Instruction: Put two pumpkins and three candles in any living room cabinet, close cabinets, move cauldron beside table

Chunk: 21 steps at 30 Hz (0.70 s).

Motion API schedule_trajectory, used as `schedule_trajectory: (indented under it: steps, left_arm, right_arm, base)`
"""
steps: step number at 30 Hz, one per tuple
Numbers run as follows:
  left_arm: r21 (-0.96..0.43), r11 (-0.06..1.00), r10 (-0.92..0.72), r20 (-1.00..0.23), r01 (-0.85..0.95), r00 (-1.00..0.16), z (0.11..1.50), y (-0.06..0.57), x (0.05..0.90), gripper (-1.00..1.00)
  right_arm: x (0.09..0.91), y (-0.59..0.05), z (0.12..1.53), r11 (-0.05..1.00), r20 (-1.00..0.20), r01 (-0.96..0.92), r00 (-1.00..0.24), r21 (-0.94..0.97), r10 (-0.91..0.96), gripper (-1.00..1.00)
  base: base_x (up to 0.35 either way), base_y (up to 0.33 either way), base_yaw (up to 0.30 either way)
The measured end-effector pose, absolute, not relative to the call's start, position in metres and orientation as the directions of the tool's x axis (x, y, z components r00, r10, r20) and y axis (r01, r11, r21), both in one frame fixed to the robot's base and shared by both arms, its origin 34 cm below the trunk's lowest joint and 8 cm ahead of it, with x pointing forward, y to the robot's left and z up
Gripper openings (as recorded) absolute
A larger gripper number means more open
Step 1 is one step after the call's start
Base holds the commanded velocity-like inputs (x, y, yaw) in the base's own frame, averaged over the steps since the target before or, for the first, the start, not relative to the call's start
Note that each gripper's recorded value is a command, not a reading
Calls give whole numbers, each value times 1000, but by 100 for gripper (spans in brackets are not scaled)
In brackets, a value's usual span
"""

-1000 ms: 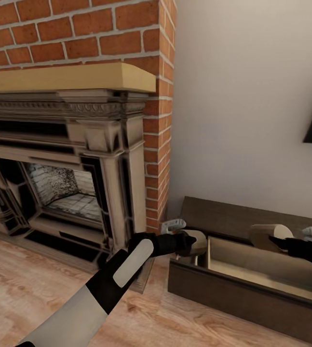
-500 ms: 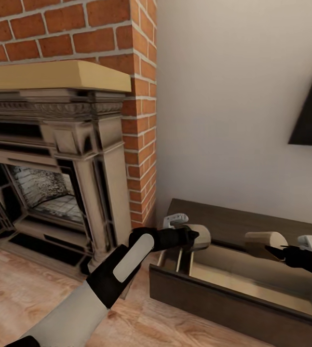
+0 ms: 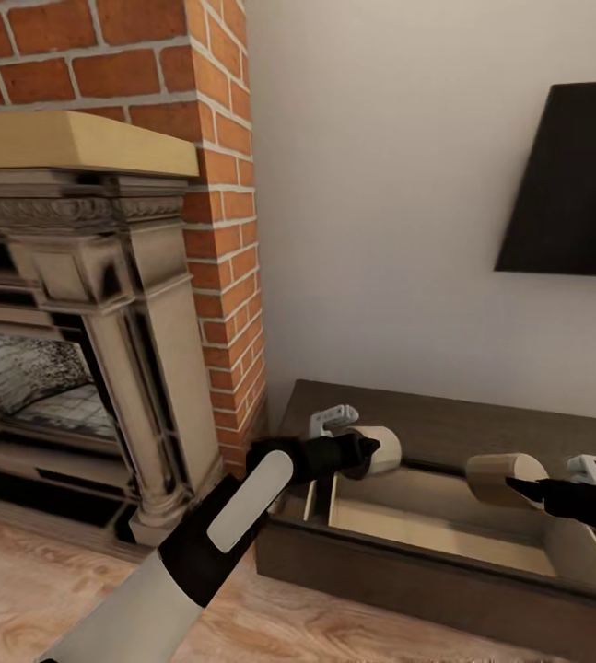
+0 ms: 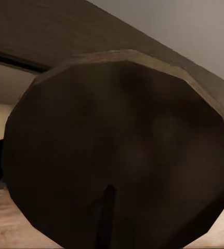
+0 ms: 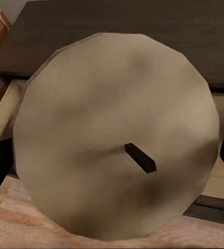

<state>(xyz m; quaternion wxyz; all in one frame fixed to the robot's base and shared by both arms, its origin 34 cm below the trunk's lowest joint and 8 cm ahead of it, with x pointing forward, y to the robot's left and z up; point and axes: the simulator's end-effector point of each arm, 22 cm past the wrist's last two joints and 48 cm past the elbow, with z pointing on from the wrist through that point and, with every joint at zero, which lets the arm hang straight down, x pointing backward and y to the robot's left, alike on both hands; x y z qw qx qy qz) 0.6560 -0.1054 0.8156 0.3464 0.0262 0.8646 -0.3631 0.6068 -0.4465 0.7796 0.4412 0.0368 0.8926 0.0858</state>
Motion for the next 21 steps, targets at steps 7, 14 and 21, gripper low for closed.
schedule_trajectory:
  steps: [7,14,21]
  left_arm:
    - [-611,746,-218,-600,264,-770,803,-104,650,-100]
    - [-599,753,-189,-595,273,-781,792,-109,641,-100]
    - [-589,774,-177,-552,231,-815,761,-104,638,-100]
  right_arm:
    - [606,-444,777,983,-780,-13,-611,181,136,-100]
    - [608,-433,770,987,-770,-32,-630,156,102,-100]
    - [614,-428,750,994,-758,60,-643,89,107,-100]
  base:
    - [0,0,-292]
    - [0,0,-292]
    - [0,0,-179]
